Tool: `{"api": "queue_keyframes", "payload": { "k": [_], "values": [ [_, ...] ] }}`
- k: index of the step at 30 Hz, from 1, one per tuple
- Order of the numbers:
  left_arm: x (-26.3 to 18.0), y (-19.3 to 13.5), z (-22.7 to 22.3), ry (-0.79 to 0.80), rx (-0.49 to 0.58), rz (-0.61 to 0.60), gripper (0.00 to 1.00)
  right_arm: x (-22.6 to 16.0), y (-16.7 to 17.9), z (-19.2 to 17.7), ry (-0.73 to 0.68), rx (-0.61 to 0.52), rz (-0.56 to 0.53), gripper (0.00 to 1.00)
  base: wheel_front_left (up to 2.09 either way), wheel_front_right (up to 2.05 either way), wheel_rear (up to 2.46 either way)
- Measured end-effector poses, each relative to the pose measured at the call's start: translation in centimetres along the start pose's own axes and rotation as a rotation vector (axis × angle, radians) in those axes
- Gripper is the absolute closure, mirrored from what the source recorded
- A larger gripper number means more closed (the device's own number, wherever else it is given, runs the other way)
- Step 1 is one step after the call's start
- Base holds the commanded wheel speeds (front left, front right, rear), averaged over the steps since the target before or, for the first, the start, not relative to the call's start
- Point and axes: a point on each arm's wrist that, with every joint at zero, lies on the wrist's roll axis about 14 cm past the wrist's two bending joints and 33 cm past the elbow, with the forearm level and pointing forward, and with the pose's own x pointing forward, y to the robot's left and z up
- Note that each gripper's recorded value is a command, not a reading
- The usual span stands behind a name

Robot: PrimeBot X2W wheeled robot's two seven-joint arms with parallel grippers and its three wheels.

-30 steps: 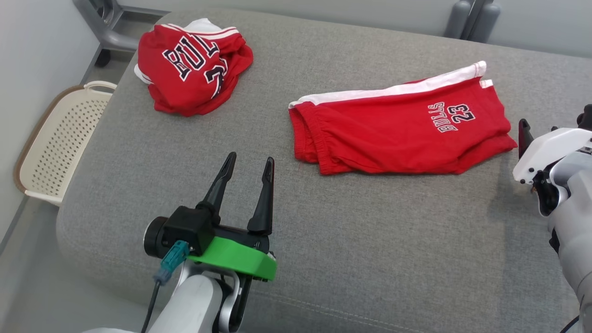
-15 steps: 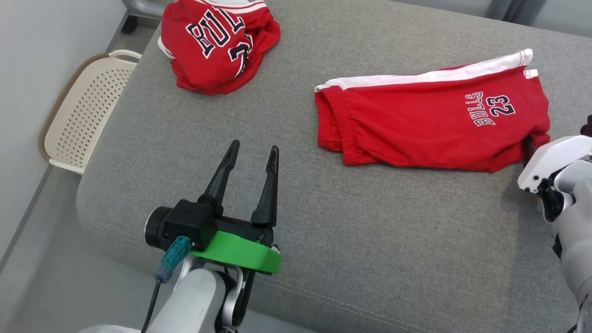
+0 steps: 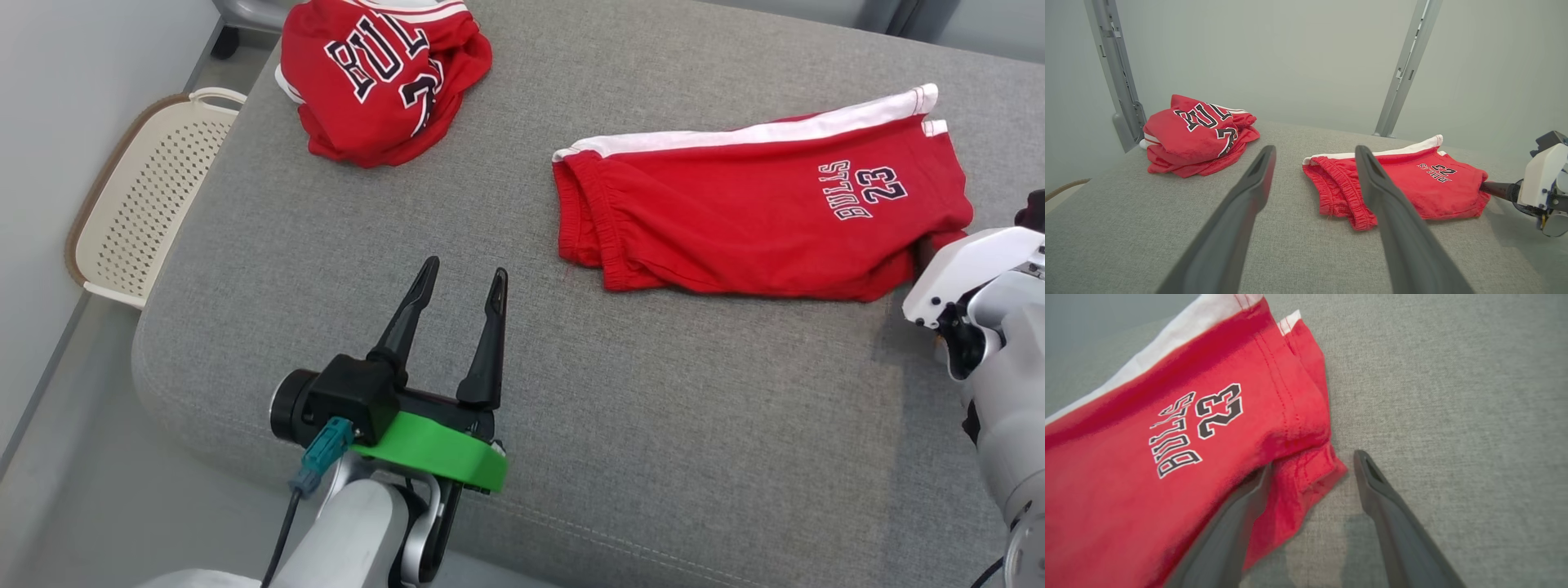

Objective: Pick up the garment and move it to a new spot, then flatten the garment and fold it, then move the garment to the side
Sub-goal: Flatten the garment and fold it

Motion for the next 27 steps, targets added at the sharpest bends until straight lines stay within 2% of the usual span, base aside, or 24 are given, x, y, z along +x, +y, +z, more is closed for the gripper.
{"api": "queue_keyframes", "payload": {
  "k": [4, 8, 15, 21, 26, 27],
  "values": [
    [0.0, -0.1, -0.1, 0.005, -0.007, 0.0, 0.0, -0.3, -1.6, 0.5, 0.006, -0.027, -0.032, 0.0, 0.0, 0.0, 0.0],
    [0.1, -0.3, -0.2, 0.008, -0.013, -0.008, 0.0, -0.6, -3.5, 2.2, -0.045, -0.05, -0.073, 0.0, 0.0, 0.0, 0.0],
    [0.3, -0.8, -0.7, 0.02, -0.02, -0.023, 0.0, -0.4, -1.4, 4.1, -0.11, -0.027, -0.038, 0.0, 0.0, 0.0, 0.0],
    [0.2, -0.6, -1.0, 0.031, -0.022, -0.016, 0.0, 0.2, -1.1, 2.8, -0.056, -0.048, -0.039, 0.0, 0.0, 0.0, 0.0],
    [0.1, -0.1, -1.3, 0.04, -0.022, 0.001, 0.0, 0.6, -1.1, -0.1, 0.029, -0.027, -0.045, 0.0, 0.0, 0.0, 0.0],
    [0.1, 0.0, -1.4, 0.042, -0.021, 0.004, 0.0, 0.7, -0.8, -0.3, 0.036, -0.02, -0.042, 0.04, 0.0, 0.0, 0.0]
  ]
}}
